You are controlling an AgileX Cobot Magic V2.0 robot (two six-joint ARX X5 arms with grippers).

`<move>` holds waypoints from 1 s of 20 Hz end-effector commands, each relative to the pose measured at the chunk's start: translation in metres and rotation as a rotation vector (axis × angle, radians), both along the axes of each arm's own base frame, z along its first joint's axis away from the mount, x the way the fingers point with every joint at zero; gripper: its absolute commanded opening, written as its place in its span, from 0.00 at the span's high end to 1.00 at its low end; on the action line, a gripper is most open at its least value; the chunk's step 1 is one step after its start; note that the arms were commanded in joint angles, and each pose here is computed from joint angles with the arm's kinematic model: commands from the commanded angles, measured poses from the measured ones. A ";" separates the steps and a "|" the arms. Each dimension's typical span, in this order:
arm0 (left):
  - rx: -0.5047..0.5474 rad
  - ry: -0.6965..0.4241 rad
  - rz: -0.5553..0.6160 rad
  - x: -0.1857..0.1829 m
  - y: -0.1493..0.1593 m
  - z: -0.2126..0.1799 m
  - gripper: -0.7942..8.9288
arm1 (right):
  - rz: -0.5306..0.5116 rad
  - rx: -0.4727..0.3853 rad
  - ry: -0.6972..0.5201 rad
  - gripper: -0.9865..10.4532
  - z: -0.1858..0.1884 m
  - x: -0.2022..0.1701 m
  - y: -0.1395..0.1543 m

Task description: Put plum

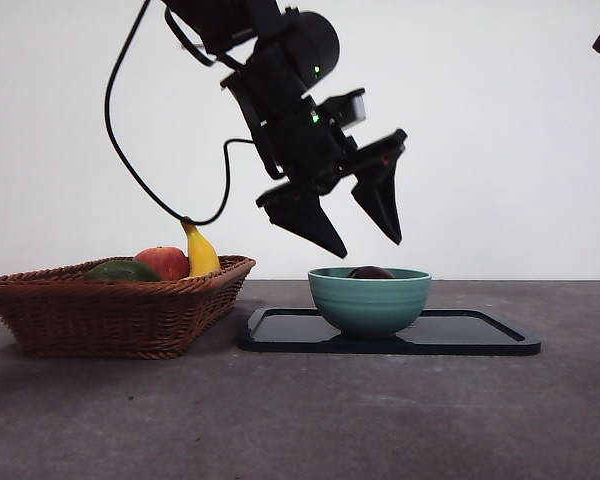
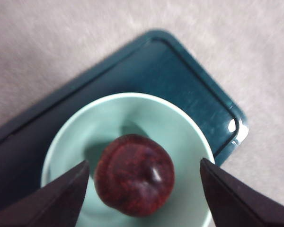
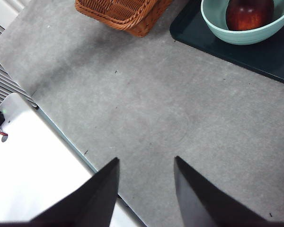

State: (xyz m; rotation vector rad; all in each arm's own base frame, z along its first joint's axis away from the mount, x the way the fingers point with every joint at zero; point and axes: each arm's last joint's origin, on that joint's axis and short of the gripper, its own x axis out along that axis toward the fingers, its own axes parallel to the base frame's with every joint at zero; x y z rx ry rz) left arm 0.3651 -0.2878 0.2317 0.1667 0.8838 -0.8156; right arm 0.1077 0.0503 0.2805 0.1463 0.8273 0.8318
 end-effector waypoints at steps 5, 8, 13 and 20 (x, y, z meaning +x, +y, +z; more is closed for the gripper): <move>0.045 -0.022 -0.034 0.005 -0.015 -0.022 0.53 | 0.009 0.005 -0.014 0.75 0.002 0.001 0.001; 0.055 -0.010 -0.037 0.006 -0.017 -0.030 0.53 | 0.009 0.004 -0.014 0.75 0.002 0.001 0.001; 0.057 -0.012 -0.045 0.005 -0.019 -0.032 0.53 | 0.009 0.005 -0.015 0.75 0.002 0.001 0.001; 0.087 0.023 -0.052 0.003 -0.020 -0.041 0.53 | 0.010 0.005 -0.014 0.75 0.002 0.001 0.001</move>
